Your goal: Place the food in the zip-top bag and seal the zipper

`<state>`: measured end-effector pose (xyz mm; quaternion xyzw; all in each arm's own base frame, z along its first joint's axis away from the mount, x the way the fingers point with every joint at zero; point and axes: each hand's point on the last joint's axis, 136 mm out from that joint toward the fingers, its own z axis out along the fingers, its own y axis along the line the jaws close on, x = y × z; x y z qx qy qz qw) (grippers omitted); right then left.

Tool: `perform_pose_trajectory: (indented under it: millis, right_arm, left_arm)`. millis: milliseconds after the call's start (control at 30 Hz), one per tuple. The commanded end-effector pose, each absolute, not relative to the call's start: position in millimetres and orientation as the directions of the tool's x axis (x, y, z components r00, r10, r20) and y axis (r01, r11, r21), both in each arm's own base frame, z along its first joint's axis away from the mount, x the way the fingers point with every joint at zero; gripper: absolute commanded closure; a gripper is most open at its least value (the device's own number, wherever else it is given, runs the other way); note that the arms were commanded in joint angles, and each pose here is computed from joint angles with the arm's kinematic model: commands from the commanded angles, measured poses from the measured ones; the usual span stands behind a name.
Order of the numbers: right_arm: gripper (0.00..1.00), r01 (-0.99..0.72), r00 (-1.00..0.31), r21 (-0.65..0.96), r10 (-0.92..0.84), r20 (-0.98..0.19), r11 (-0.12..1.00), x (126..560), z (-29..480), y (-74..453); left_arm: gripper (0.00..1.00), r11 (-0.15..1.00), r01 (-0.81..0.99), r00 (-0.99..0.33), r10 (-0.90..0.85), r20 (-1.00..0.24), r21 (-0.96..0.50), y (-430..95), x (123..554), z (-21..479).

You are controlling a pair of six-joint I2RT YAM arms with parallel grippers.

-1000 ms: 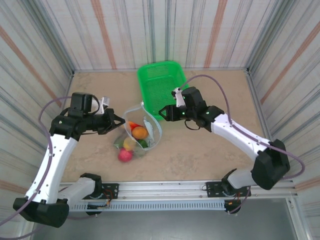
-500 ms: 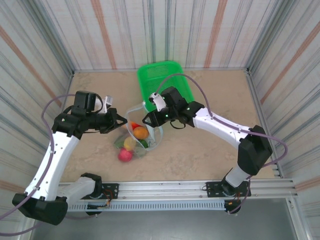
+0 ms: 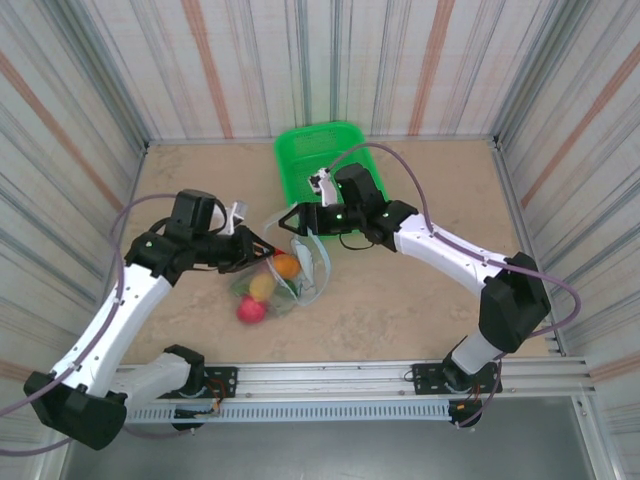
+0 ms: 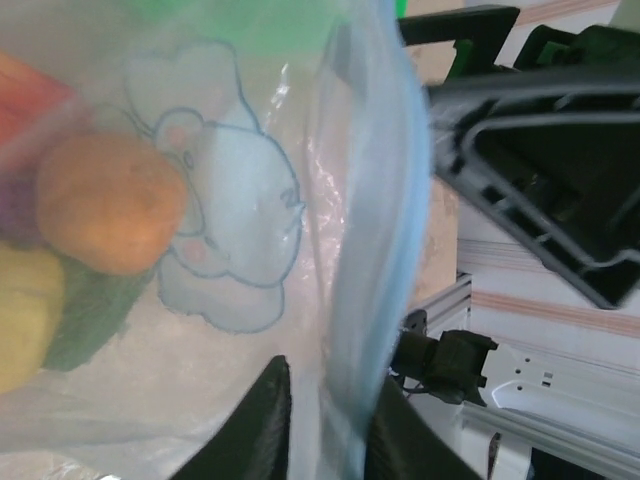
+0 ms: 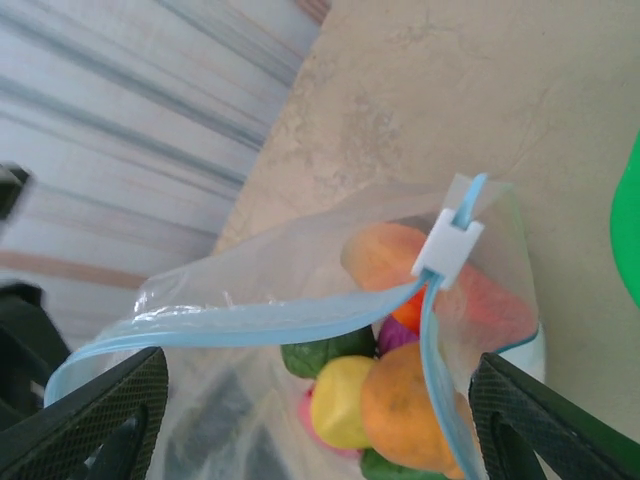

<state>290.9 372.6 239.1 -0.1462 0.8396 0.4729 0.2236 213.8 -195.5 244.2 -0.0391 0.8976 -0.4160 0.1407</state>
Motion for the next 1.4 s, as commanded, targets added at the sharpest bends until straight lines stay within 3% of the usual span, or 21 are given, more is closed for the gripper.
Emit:
perform_pose_trajectory:
  millis: [0, 133, 333, 567, 633, 733, 900, 1200, 1367]
  right_arm:
    - [0.17, -0.355, -0.900, 0.792, 0.046, -0.433, 0.497, 297, 235, 376]
    - [0.17, -0.294, -0.917, 0.803, 0.083, -0.390, 0.518, 300, 228, 376]
    - [0.17, -0.208, -0.925, 0.821, 0.167, -0.342, 0.531, 314, 227, 372]
    - [0.27, -0.147, -0.923, 0.800, 0.211, -0.323, 0.582, 320, 219, 364]
    - [0.23, -0.156, -0.920, 0.804, 0.211, -0.329, 0.574, 319, 224, 365]
    - [0.09, -0.166, -0.913, 0.798, 0.216, -0.347, 0.580, 319, 226, 361]
    - [0.09, -0.135, -0.912, 0.793, 0.238, -0.333, 0.594, 326, 222, 357]
    - [0.28, -0.048, -0.919, 0.783, 0.279, -0.278, 0.620, 343, 206, 356]
    - [0.48, -0.077, -0.922, 0.772, 0.249, -0.296, 0.631, 340, 207, 360]
  left_arm:
    - [0.73, 0.599, 0.064, -0.961, -0.179, -0.211, -0.798, -210, 217, 245]
    - [0.68, 0.576, 0.081, -0.966, -0.155, -0.205, -0.814, -222, 214, 241]
    - [0.68, 0.584, 0.135, -0.971, -0.084, -0.225, -0.800, -244, 205, 238]
    - [0.75, 0.659, 0.119, -0.977, -0.055, -0.206, -0.743, -244, 192, 216]
    - [0.76, 0.666, 0.116, -0.976, -0.061, -0.210, -0.737, -241, 191, 214]
    - [0.76, 0.663, 0.121, -0.974, -0.063, -0.217, -0.739, -239, 189, 216]
    - [0.78, 0.633, 0.168, -0.971, -0.027, -0.238, -0.756, -247, 183, 226]
    - [0.83, 0.638, 0.210, -0.970, 0.041, -0.240, -0.741, -262, 169, 219]
    - [0.84, 0.657, 0.226, -0.961, 0.029, -0.276, -0.719, -253, 167, 227]
